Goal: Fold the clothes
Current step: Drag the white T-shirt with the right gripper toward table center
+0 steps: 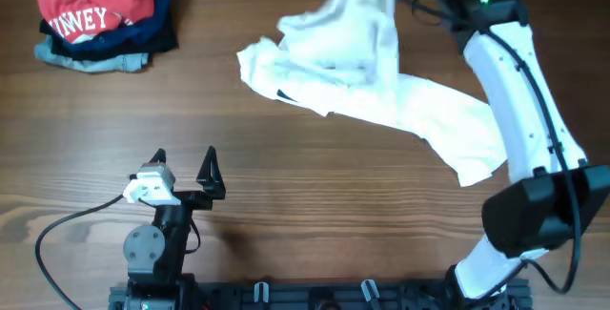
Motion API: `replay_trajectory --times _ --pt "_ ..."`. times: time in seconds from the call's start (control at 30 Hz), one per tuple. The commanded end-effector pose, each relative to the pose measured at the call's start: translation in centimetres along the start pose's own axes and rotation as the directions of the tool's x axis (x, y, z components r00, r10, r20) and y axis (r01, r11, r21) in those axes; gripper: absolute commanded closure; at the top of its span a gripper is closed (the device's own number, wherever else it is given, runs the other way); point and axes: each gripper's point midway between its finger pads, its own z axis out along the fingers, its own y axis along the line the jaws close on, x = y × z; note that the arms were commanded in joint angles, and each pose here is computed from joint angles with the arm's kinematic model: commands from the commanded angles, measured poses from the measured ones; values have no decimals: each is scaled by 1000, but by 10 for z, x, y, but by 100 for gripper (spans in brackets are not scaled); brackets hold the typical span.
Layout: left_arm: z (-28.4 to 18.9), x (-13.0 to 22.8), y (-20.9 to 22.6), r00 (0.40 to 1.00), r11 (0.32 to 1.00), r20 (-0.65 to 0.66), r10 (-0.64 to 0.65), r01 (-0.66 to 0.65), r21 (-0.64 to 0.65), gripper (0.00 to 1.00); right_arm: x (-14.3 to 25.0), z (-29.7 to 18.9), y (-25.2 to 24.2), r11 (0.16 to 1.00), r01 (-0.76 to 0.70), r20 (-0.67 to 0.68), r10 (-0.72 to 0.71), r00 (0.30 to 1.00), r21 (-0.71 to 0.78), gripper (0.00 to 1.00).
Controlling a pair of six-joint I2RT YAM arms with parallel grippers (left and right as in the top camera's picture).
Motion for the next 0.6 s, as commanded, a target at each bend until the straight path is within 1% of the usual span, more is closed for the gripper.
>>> replay_trajectory --times 0.0,0.07,0.13,0.2,0.23,0.3,0.37,0.4,0.47,0.53,0.57 --pt "0 2 1 1000 1000 -1 21 -21 -4 0 37 14 -52 978 -94 -108 116 987 189 1" --pt "0 2 1 1000 1000 -1 21 -21 -3 0 36 -5 -63 963 -147 -117 176 977 227 1" --pt "0 2 1 1000 1000 -1 21 -21 -4 0 38 -32 -59 952 -180 -147 220 964 247 1" --pt "0 2 1 1000 1000 -1 21 -21 -3 0 49 -54 -50 953 -165 -210 221 952 256 1" --pt "0 2 1 1000 1000 -1 21 -21 -4 0 62 -65 -43 960 -140 -278 207 938 241 1" --pt "0 2 1 1000 1000 -1 21 -21 -4 0 88 -75 -31 968 -141 -394 215 894 209 1" --pt "0 2 1 1000 1000 -1 21 -21 -4 0 116 -85 -21 959 -198 -501 276 821 203 1" --pt "0 2 1 1000 1000 -1 21 -21 -4 0 123 -88 -16 950 -239 -526 311 791 202 0" --pt "0 2 1 1000 1000 -1 21 -21 -3 0 138 -97 -4 942 -281 -593 332 733 180 1" --pt "0 2 1 1000 1000 -1 21 -21 -3 0 144 -103 2 941 -287 -622 335 708 179 10" --pt "0 2 1 1000 1000 -1 21 -21 -3 0 145 -108 7 940 -289 -628 336 702 180 12"
